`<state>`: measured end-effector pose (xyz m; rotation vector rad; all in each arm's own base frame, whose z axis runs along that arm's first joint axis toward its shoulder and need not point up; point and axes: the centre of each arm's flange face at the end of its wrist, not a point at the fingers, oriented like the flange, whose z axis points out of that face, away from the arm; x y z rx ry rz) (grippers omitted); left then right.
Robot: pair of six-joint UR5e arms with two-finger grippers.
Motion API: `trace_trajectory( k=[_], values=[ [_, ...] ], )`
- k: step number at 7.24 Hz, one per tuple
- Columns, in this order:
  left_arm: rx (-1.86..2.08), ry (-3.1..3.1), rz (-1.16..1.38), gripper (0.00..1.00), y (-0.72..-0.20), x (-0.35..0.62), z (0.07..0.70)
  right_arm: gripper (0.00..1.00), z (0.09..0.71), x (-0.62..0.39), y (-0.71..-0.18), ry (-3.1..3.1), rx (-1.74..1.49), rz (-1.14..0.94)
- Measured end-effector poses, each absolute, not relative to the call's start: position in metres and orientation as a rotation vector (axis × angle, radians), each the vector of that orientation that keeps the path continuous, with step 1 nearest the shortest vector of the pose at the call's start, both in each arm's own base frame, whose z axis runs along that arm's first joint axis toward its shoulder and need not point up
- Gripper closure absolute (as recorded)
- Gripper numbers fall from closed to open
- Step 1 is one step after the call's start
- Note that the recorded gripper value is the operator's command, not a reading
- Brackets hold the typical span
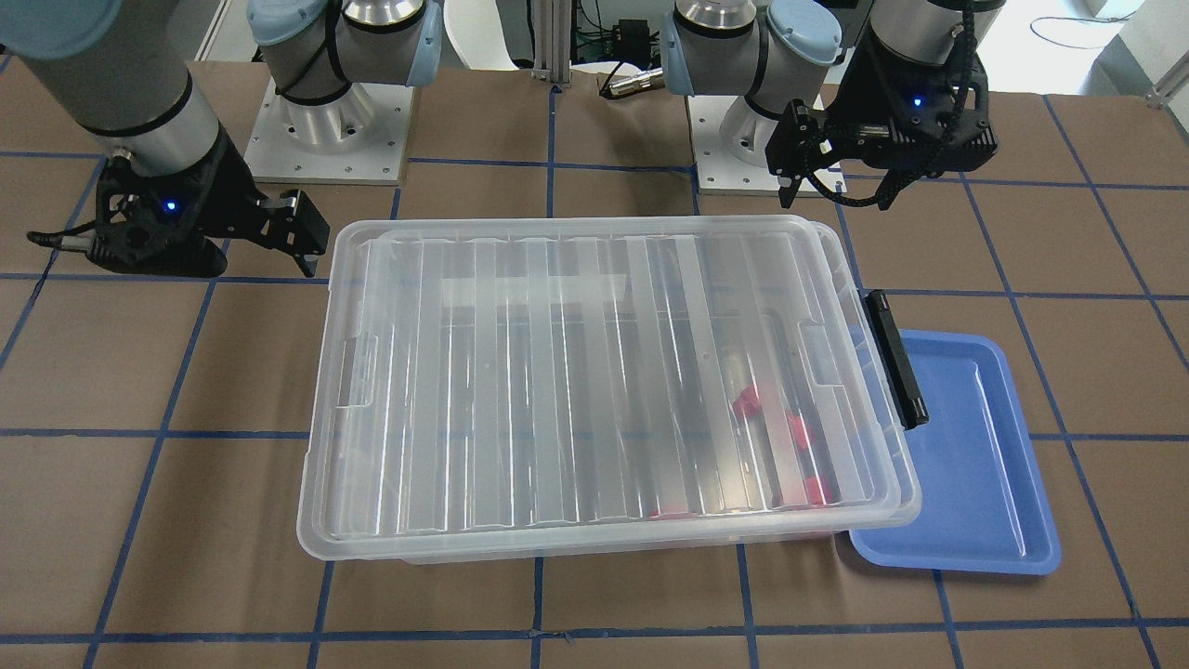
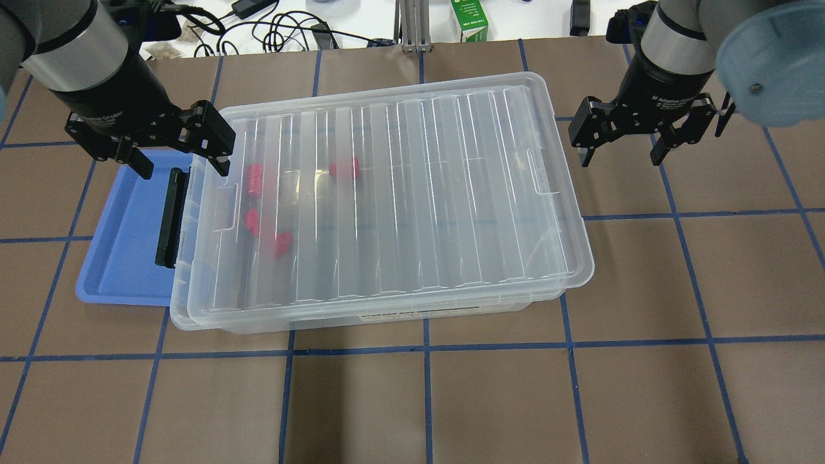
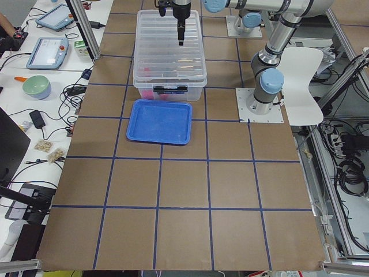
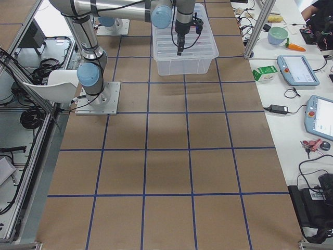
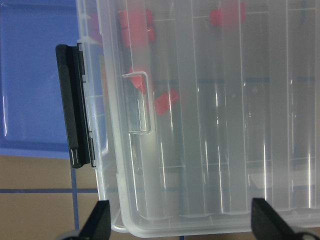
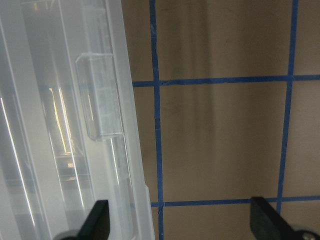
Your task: Place red block in blue tray from box
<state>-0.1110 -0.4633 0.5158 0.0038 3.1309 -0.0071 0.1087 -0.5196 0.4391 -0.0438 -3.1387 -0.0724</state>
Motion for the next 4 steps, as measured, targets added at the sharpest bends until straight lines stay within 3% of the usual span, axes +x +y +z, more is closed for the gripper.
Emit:
trace_trajectory(
  k=[4],
  values=[
    [-0.008, 3.13, -0.009, 0.0, -0.463, -0.111, 0.516, 0.0, 0.409, 0.11, -0.551, -3.145, -0.015, 0.019]
  ],
)
